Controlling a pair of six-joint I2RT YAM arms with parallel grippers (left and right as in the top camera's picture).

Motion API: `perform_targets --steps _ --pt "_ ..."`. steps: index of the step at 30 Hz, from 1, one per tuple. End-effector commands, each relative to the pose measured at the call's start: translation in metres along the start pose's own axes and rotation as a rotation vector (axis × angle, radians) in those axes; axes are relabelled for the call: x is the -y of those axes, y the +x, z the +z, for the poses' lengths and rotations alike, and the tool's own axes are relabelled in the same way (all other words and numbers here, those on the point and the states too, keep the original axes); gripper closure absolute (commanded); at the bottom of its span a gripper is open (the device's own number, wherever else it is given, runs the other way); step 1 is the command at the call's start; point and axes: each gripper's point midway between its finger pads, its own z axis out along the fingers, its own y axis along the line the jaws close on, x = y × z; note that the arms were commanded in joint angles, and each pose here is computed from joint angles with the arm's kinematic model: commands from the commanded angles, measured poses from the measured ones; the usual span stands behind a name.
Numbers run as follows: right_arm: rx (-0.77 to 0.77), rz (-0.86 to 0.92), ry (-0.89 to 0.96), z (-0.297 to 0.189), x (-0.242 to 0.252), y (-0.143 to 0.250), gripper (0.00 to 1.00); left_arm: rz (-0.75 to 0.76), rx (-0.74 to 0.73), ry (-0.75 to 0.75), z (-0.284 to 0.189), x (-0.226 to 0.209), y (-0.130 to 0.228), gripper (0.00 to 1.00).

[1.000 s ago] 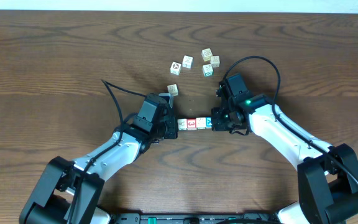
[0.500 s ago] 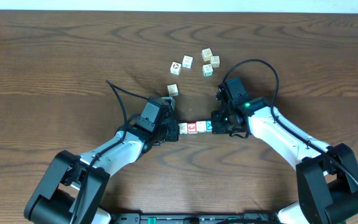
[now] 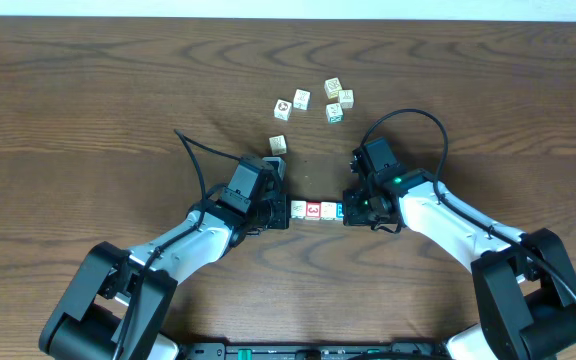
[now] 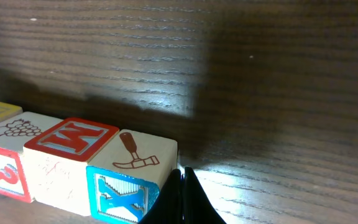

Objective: Lift 4 blocks
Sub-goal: 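Keep both grippers pressed against the row ends on the table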

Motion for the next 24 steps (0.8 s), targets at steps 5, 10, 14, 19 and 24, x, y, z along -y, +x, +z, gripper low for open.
perform_targets --steps 5,10,14,19,24 --pt "-0.028 -0.048 -0.107 0.001 -0.033 0.010 0.99 0.077 -0.014 0.164 -0.004 0.048 -0.007 0.93" --pt "-0.009 -0.048 -0.068 0.002 -0.027 0.007 0.99 0.078 -0.013 0.163 -0.004 0.048 -0.008 0.93" --pt "-0.009 -0.047 -0.065 0.002 -0.026 0.007 0.99 0.078 -0.014 0.163 -0.004 0.048 -0.007 0.93" --pt "-0.002 -0.047 -0.039 0.002 -0.021 0.006 0.99 0.100 -0.010 0.160 -0.004 0.047 -0.008 0.93" --pt "0.015 -0.048 0.021 0.002 -0.011 0.003 0.99 0.122 0.000 0.102 -0.003 0.037 -0.009 0.93"
